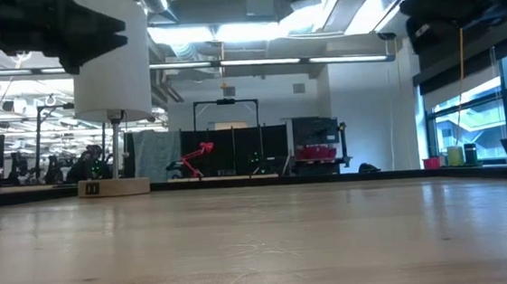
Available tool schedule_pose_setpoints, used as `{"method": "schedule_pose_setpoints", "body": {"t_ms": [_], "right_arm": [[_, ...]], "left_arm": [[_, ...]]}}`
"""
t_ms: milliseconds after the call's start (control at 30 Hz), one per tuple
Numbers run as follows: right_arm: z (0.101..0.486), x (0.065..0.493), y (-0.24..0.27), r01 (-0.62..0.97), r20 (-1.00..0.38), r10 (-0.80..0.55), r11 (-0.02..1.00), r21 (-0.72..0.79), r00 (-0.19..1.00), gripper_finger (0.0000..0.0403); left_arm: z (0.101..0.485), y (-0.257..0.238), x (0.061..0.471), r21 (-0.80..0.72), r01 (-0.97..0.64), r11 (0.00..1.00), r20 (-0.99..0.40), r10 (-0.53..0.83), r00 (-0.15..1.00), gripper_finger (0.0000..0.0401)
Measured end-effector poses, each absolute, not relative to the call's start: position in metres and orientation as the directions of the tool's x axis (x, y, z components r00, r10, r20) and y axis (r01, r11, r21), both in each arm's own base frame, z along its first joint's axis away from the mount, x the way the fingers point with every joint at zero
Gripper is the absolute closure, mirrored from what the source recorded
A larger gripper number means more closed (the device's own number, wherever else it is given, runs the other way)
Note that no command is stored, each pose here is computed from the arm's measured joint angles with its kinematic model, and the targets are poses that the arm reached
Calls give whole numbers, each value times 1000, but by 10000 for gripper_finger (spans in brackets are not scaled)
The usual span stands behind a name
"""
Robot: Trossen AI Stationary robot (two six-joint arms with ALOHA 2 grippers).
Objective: Put items in baskets/containers
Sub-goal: Return to Home Position
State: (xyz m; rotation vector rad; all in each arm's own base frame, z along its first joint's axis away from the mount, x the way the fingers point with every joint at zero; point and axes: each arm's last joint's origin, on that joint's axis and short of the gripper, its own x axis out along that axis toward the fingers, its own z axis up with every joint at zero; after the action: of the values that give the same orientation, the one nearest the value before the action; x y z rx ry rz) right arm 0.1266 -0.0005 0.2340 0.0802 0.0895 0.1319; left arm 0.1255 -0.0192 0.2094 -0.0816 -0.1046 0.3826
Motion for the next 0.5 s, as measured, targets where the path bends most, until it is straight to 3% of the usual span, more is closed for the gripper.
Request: {"method": "schedule_pose_setpoints", "body": {"t_ms": [500], "right_arm": [[195, 91, 3, -220, 82, 211, 968, 122, 974, 391]], "left_arm": [[203, -23, 109, -44, -376, 925, 19, 377, 926, 221]]}}
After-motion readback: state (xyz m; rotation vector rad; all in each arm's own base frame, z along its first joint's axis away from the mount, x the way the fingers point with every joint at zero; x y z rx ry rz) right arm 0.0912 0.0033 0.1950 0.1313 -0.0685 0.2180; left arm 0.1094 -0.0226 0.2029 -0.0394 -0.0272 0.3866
